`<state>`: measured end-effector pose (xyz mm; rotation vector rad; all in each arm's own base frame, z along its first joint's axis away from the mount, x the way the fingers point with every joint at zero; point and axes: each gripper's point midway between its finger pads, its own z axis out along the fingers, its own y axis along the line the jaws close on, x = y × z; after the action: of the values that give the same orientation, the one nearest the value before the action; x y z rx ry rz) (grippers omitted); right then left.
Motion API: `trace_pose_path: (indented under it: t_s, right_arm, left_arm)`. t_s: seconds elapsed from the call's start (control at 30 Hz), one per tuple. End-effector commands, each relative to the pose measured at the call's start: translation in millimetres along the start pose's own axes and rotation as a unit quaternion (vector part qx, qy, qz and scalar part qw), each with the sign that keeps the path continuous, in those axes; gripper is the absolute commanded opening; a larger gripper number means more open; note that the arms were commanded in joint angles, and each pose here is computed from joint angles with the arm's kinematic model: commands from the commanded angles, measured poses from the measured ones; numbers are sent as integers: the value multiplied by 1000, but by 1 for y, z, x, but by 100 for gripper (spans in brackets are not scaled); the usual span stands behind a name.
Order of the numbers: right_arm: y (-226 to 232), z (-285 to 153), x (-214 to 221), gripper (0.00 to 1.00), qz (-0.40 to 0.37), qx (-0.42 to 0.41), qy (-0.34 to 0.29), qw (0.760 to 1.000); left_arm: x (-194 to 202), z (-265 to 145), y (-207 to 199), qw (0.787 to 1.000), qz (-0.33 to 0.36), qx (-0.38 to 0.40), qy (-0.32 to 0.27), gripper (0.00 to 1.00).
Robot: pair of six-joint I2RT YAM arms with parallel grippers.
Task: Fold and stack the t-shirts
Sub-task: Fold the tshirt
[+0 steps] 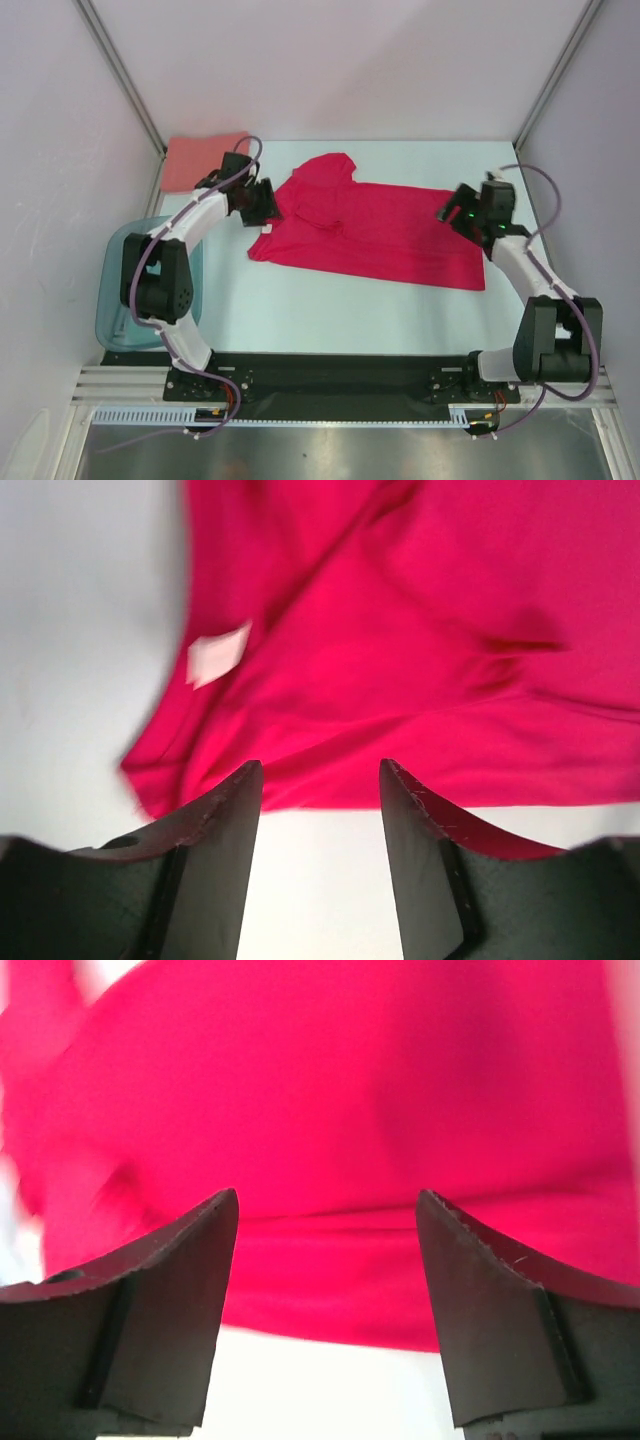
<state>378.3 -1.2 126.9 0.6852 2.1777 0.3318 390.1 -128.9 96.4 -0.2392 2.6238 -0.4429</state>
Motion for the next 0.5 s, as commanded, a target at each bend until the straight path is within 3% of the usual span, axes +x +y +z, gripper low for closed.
trace_pose_path:
  t_s: [0.0,0.17,0.47]
  right_arm:
    - [97,2,16,77,-72,-131,0,989]
    - [190,23,75,71,-136,-247,57,958]
    - [235,56,131,66,-183,-305,116,927]
  left_arm:
    - [-27,14,-41,995,33,96,-10,56]
    - [-50,43,-55,993,35,107,-20,40]
    - [-69,78,-77,991,59,116,-32,43]
